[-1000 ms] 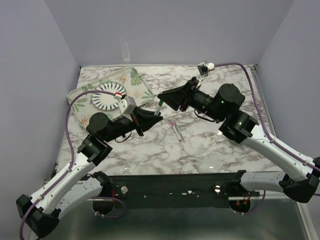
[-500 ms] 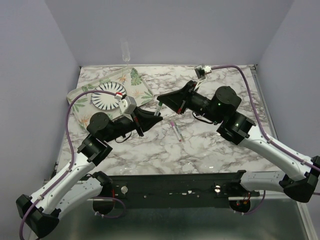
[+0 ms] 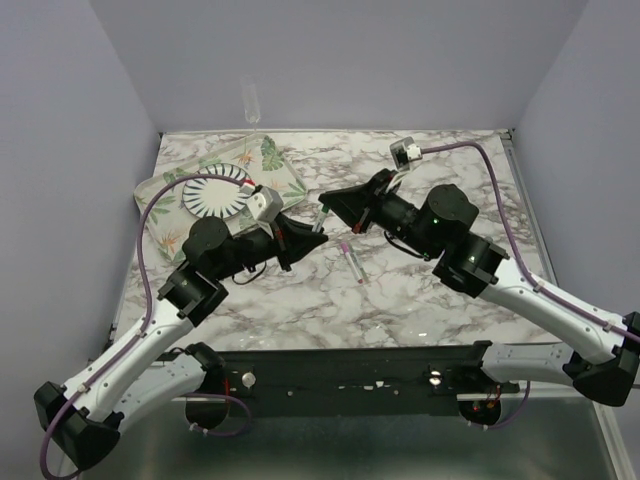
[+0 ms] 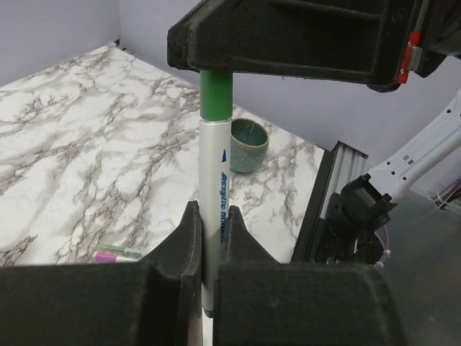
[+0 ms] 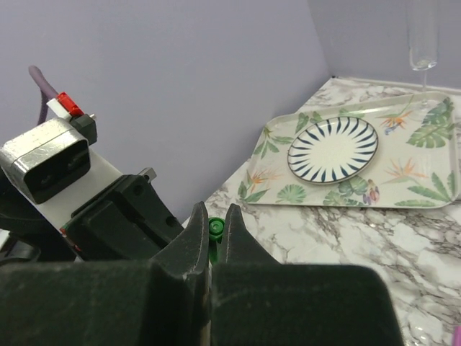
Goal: Insert the pens into the pen caps
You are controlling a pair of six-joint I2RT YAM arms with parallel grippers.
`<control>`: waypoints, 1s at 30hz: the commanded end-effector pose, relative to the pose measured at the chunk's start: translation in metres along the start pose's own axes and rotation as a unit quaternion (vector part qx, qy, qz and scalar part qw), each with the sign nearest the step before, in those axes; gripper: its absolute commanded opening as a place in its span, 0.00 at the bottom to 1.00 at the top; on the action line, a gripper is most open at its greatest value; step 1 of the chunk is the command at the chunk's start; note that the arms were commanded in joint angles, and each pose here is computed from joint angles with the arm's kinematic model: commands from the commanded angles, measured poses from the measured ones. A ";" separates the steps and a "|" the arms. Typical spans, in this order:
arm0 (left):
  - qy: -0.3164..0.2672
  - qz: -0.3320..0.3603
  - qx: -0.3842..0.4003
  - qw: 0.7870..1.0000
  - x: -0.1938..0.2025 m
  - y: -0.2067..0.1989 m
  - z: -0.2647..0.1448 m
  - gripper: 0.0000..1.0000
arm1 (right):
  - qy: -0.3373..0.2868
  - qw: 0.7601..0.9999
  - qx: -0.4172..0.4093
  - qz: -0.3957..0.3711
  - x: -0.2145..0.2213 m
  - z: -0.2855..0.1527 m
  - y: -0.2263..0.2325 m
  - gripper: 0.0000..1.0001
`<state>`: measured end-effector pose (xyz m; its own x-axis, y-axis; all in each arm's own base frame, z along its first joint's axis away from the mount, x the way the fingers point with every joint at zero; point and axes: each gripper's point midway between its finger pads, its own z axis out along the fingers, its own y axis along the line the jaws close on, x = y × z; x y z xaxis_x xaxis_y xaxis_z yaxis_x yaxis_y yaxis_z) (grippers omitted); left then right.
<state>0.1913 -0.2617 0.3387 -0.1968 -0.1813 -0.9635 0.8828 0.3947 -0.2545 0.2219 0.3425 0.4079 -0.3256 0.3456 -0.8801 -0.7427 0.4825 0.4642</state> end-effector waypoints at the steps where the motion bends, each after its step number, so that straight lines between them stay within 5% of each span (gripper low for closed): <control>1: -0.042 0.021 -0.030 0.998 -0.045 0.007 0.010 0.00 | 0.098 0.995 0.000 -0.032 0.065 -0.010 -0.002 0.01; 16: -0.078 0.052 -0.028 0.995 -0.066 0.009 0.018 0.00 | 0.157 0.983 -0.084 0.054 0.114 -0.023 0.022 0.00; 30: -0.112 0.101 -0.040 0.988 -0.092 0.009 0.015 0.00 | 0.240 0.965 -0.107 0.022 0.142 -0.046 0.022 0.01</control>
<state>0.1993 -0.2685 0.3291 -0.2063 -0.0826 -0.9750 0.8829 0.4138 -0.2219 0.2211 0.3339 0.3950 -0.2766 0.3778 -0.8836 -0.7476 0.4931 0.4449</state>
